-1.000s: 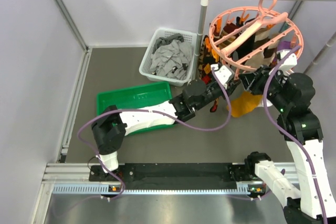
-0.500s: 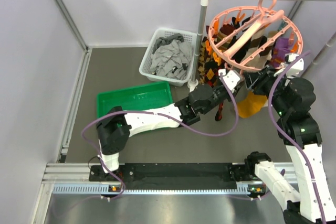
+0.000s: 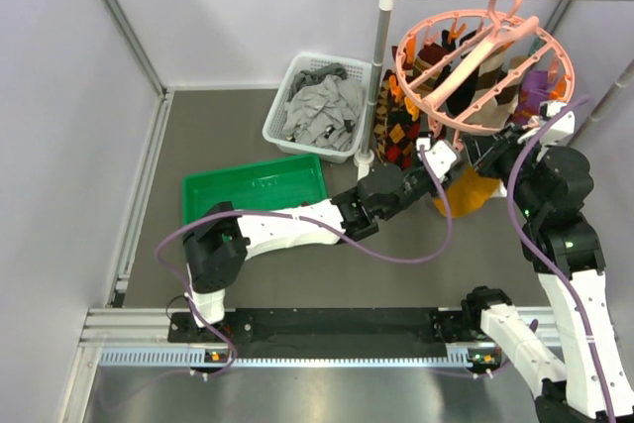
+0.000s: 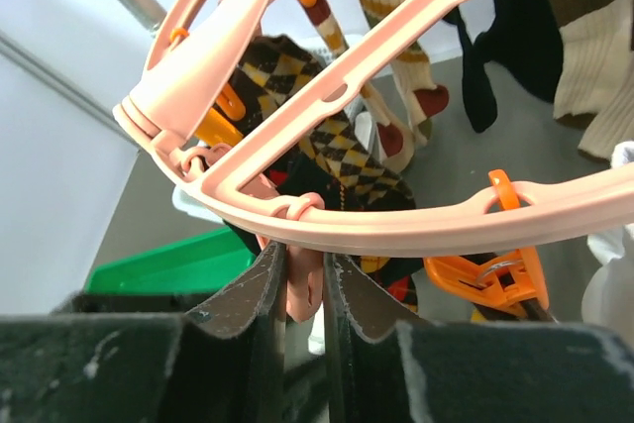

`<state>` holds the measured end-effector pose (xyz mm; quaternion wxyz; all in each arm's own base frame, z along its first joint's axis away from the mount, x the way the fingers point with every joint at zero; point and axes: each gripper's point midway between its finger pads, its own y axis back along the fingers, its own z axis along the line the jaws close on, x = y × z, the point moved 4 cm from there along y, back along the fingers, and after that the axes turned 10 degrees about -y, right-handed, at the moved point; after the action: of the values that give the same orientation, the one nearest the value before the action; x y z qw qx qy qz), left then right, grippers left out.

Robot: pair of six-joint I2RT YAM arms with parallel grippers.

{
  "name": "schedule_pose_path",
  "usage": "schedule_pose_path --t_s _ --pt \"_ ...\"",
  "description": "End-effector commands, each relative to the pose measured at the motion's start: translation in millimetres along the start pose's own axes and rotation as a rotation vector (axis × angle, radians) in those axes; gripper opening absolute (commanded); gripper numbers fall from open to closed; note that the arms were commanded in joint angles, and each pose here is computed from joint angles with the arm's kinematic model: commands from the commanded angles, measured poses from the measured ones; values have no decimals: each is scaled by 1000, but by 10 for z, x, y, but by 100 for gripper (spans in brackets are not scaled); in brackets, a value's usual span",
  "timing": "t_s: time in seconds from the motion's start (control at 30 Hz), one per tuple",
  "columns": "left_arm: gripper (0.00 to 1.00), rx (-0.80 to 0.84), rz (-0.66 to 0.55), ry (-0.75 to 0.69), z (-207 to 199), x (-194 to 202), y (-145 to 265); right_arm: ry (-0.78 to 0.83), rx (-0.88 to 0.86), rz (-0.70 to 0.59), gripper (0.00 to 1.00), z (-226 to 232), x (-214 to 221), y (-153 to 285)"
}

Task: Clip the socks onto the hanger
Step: Open the clamp at the hanger.

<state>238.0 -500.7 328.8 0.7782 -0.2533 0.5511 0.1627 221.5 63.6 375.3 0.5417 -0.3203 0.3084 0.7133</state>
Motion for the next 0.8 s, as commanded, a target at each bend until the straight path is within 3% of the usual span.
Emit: schedule_pose_path --t_s 0.0,0.23,0.33,0.5,0.77 --pt "46 65 -78 10 -151 -159 121 33 -12 -69 1 40 -135 -13" --pt "66 110 -143 60 -38 -202 254 88 -28 -70 0 51 -148 21" --pt "73 211 -182 120 23 -260 276 119 -52 -64 0 78 -145 32" --pt "79 351 -222 192 68 -356 301 154 -77 -68 0 106 -157 65" --pt "81 423 -256 258 199 -463 200 172 -108 -65 0 145 -154 89"
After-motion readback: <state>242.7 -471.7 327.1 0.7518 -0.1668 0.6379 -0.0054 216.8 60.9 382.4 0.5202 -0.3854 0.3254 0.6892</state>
